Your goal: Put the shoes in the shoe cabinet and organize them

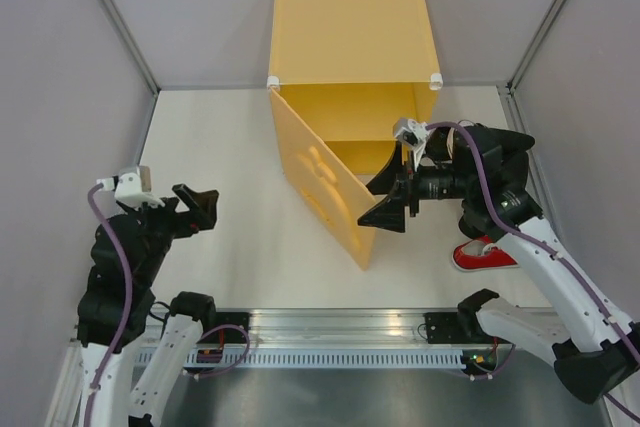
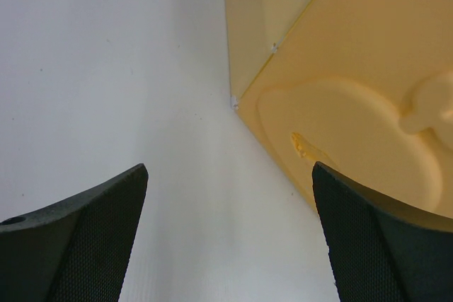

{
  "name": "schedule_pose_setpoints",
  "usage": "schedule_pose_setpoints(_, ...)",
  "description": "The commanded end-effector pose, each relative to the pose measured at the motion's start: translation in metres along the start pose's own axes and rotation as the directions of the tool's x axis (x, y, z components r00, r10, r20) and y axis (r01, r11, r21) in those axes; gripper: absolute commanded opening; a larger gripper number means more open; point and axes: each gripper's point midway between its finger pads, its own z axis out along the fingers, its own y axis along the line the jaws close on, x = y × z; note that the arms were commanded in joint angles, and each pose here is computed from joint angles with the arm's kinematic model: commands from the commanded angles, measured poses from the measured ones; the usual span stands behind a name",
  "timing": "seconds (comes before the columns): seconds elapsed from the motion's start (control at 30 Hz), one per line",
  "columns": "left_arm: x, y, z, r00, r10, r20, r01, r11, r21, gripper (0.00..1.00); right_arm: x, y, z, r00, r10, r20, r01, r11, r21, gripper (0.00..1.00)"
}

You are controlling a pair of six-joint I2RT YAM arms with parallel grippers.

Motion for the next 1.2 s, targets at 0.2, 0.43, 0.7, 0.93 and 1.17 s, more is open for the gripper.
schedule_pose_setpoints(0.2,-0.076,-0.038,-0.070,0.983,-0.089,0.161,0.068,0.989,0.130,1.00,-0.016,0.051,0.051,0.998,-0.044,0.045,0.050,0.989,-0.140,0.98)
schedule_pose_setpoints(0.43,-0.092,-0.061,-0.098,0.982,-0.105,0.159,0.066,0.970,0.235,1.00,-0.016,0.095,0.100,0.995,-0.085,0.051,0.095,0.965,-0.246,0.98)
schedule_pose_setpoints(0.7,-0.089,-0.093,-0.108,0.993,-0.108,0.043,0.084,0.923,0.376,1.00,-0.026,0.079,0.151,0.985,-0.078,0.152,0.097,0.987,-0.125,0.98)
schedule_pose_setpoints(0.93,-0.079,-0.128,-0.120,0.987,-0.114,-0.111,0.156,0.829,0.537,1.00,-0.033,0.048,0.173,0.969,-0.088,0.230,0.083,0.996,0.031,0.97)
schedule_pose_setpoints(1.17,-0.082,-0.133,-0.128,0.987,-0.114,-0.113,0.157,0.814,0.559,0.99,-0.024,0.015,0.205,0.973,-0.081,0.217,0.055,0.991,0.121,0.89)
